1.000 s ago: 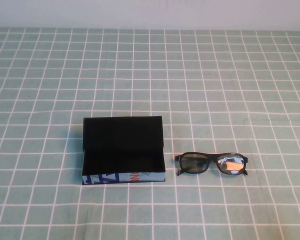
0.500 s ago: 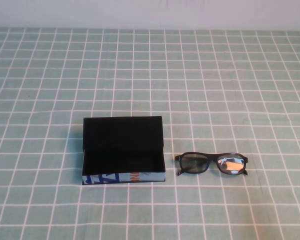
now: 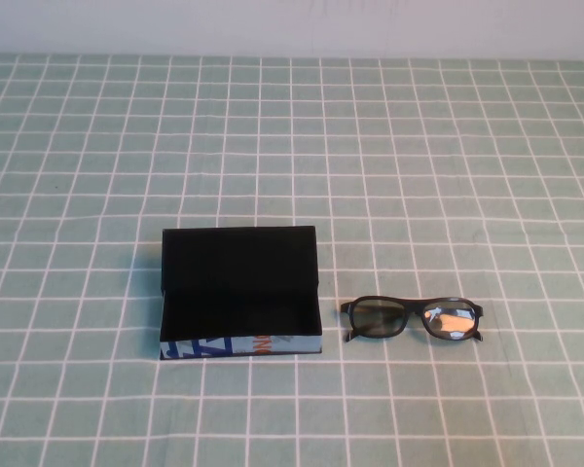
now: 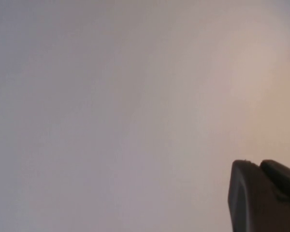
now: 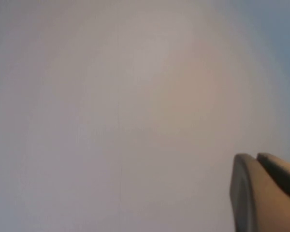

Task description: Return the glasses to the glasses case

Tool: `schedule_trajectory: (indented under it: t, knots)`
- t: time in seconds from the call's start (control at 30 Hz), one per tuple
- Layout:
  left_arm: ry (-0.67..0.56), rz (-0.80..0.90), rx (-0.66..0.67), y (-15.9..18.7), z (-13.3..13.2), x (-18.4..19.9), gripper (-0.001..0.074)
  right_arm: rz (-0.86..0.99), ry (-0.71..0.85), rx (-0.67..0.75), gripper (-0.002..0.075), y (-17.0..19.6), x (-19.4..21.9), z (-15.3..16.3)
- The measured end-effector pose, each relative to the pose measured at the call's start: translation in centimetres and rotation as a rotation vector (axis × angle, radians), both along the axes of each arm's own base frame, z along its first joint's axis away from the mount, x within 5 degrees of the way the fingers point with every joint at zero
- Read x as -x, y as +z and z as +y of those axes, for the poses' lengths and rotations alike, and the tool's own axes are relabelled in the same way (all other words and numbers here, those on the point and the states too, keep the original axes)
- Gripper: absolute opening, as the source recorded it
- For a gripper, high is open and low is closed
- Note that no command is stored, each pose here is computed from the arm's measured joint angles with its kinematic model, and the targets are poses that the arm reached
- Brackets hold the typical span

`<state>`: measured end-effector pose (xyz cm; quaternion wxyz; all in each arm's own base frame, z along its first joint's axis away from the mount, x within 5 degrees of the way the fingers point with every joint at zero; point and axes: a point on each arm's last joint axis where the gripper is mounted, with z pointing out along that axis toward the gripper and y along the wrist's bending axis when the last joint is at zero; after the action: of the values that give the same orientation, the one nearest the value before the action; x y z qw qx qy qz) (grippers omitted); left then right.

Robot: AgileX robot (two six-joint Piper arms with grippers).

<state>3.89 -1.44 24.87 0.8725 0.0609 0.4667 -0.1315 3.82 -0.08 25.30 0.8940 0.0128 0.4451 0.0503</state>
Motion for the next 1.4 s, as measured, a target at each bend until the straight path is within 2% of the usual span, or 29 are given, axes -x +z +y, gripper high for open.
schedule_trajectory:
  t: [0.17,0.27,0.43,0.5,0.63,0.77,0.9,1.07,1.2,1.4]
  knots:
    - [-0.071,-0.239,0.084,2.1,0.0,1.6,-0.0001,-0.224,0.004,-0.04,-0.0013,2.2,1.5,-0.2]
    - [-0.08,-0.327,0.104,5.1,0.3,2.8,-0.0001,-0.306,0.041,-0.088,-0.0013,5.1,2.7,-0.4]
    - [-0.051,-0.37,0.11,11.0,1.0,5.5,-0.0001,-0.31,0.13,-0.157,-0.0013,10.9,5.3,-0.5]
    - [-0.033,-0.352,0.108,13.2,1.3,6.4,-0.0001,-0.26,0.153,-0.163,-0.0013,13.0,6.2,-0.4]
    - [0.006,-0.222,0.09,16.3,1.5,6.1,-0.0001,-0.02,0.168,-0.157,-0.0013,16.0,5.1,-0.1]
    - [0.045,0.026,0.057,16.7,1.2,3.1,-0.0001,0.333,0.165,-0.138,-0.0013,17.2,1.6,0.5]
    - [0.091,0.343,0.009,14.7,0.9,-0.6,-0.0001,0.68,0.153,-0.121,-0.0013,15.8,-2.4,1.0]
    - [0.143,0.644,-0.043,12.2,0.9,-2.8,-0.0001,0.917,0.185,-0.131,-0.0013,13.8,-5.9,1.7]
    - [0.148,0.776,-0.048,11.0,0.8,-3.6,-0.0001,1.064,0.232,-0.154,-0.0013,12.1,-8.3,2.4]
    - [0.129,0.872,-0.029,10.3,0.6,-4.0,-0.0001,1.298,0.303,0.083,-0.0013,10.0,-13.2,3.6]
